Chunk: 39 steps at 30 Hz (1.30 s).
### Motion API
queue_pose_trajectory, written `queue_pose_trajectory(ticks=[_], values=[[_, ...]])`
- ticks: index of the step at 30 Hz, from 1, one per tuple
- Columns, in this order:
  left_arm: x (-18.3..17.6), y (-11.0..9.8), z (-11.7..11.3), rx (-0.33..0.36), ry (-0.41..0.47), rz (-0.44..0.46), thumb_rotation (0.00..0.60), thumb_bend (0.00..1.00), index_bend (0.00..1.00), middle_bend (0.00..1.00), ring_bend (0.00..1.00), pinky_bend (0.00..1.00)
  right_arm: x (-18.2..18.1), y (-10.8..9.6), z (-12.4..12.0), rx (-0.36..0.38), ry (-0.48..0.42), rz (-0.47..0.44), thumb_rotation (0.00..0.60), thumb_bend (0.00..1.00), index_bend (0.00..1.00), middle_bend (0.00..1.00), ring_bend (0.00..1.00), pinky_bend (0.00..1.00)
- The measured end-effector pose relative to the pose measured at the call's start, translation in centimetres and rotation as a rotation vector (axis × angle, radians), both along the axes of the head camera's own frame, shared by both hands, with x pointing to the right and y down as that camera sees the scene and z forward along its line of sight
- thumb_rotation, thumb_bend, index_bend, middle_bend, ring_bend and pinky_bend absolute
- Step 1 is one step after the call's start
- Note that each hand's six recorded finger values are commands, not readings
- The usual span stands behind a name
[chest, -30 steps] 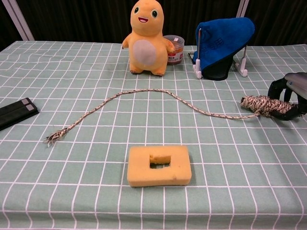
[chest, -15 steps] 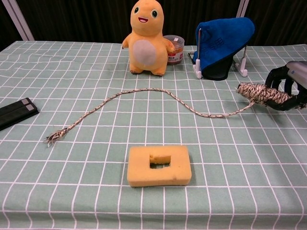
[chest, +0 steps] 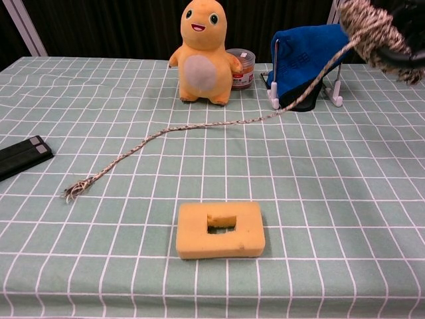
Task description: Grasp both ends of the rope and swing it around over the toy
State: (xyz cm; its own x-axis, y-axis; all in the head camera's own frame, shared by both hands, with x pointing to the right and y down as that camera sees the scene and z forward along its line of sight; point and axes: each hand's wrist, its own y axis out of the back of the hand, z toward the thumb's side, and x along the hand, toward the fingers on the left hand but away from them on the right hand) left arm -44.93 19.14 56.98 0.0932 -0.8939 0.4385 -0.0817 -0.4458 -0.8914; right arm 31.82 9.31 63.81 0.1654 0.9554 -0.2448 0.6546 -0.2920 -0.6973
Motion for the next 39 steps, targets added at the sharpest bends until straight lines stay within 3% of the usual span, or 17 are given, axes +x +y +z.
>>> queue_pose_trajectory(ticks=[4, 7, 14, 21, 28, 39], values=[[1.1, 0.2, 1.3, -0.041, 0.008, 0.034, 0.6, 0.16, 0.23, 0.23, 0.17, 0.23, -0.1, -1.0, -2.0, 0.022, -0.166, 0.055, 0.6, 0.74, 0.79, 0.64, 0.61, 0.82], [2.6, 0.2, 2.6, -0.071, 0.032, 0.074, 0.6, 0.16, 0.23, 0.24, 0.18, 0.24, 0.2, -1.5, -2.8, 0.04, -0.213, 0.087, 0.6, 0.74, 0.79, 0.64, 0.61, 0.82], [6.9, -0.7, 4.4, -0.074, 0.097, 0.177, 0.6, 0.19, 0.29, 0.32, 0.24, 0.29, 0.2, -1.4, -2.5, 0.042, -0.205, 0.092, 0.6, 0.73, 0.79, 0.64, 0.61, 0.82], [10.4, -1.6, 7.0, -0.138, 0.184, 0.183, 0.6, 0.23, 0.34, 0.35, 0.25, 0.31, -0.2, -1.3, -2.1, 0.047, -0.19, 0.081, 0.6, 0.71, 0.79, 0.64, 0.61, 0.82], [13.3, -1.7, 10.4, -0.211, 0.143, 0.193, 0.6, 0.23, 0.39, 0.39, 0.32, 0.39, -0.2, -1.4, -2.0, 0.059, -0.181, 0.08, 0.6, 0.65, 0.79, 0.64, 0.61, 0.82], [18.5, -1.2, 13.2, -0.205, 0.116, 0.241, 0.584, 0.22, 0.44, 0.44, 0.36, 0.41, -0.5, -1.3, -1.4, 0.048, -0.171, 0.079, 0.6, 0.64, 0.79, 0.63, 0.61, 0.82]])
